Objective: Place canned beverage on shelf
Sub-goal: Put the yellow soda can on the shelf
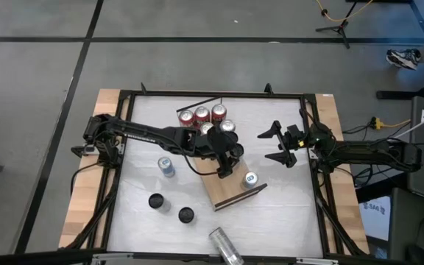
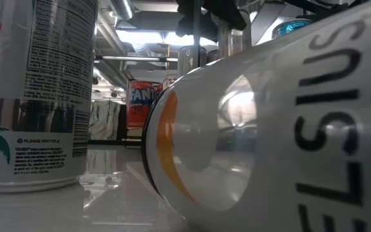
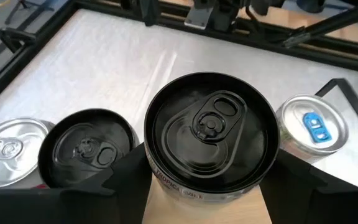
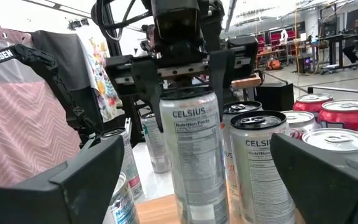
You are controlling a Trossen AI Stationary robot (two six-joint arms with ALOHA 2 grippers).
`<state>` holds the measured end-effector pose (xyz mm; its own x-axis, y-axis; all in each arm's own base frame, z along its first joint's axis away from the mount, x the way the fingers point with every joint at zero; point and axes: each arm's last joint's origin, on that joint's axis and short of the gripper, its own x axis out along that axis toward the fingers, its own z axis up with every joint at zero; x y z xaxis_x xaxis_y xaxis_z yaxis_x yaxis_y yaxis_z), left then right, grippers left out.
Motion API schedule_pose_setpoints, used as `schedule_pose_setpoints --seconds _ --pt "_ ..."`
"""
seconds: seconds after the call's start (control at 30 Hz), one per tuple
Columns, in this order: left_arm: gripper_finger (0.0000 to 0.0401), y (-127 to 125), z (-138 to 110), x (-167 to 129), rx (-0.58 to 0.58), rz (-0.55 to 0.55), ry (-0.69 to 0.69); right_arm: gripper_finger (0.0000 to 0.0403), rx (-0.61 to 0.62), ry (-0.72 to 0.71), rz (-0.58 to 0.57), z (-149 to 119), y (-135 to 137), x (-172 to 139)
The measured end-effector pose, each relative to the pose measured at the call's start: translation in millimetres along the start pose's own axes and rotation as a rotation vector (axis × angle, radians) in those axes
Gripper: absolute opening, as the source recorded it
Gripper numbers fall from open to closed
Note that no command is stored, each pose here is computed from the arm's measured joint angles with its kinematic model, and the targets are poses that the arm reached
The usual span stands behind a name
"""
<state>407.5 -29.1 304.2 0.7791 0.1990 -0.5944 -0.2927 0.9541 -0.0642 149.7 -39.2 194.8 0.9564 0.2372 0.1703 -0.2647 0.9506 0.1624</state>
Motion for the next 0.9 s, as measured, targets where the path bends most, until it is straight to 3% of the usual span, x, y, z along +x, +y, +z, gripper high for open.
schedule_pose_setpoints --seconds 0.9 --pt "0.0242 -14 -17 24 0.037 0.071 0.026 0.0399 0.000 0.000 0.000 0 0 0"
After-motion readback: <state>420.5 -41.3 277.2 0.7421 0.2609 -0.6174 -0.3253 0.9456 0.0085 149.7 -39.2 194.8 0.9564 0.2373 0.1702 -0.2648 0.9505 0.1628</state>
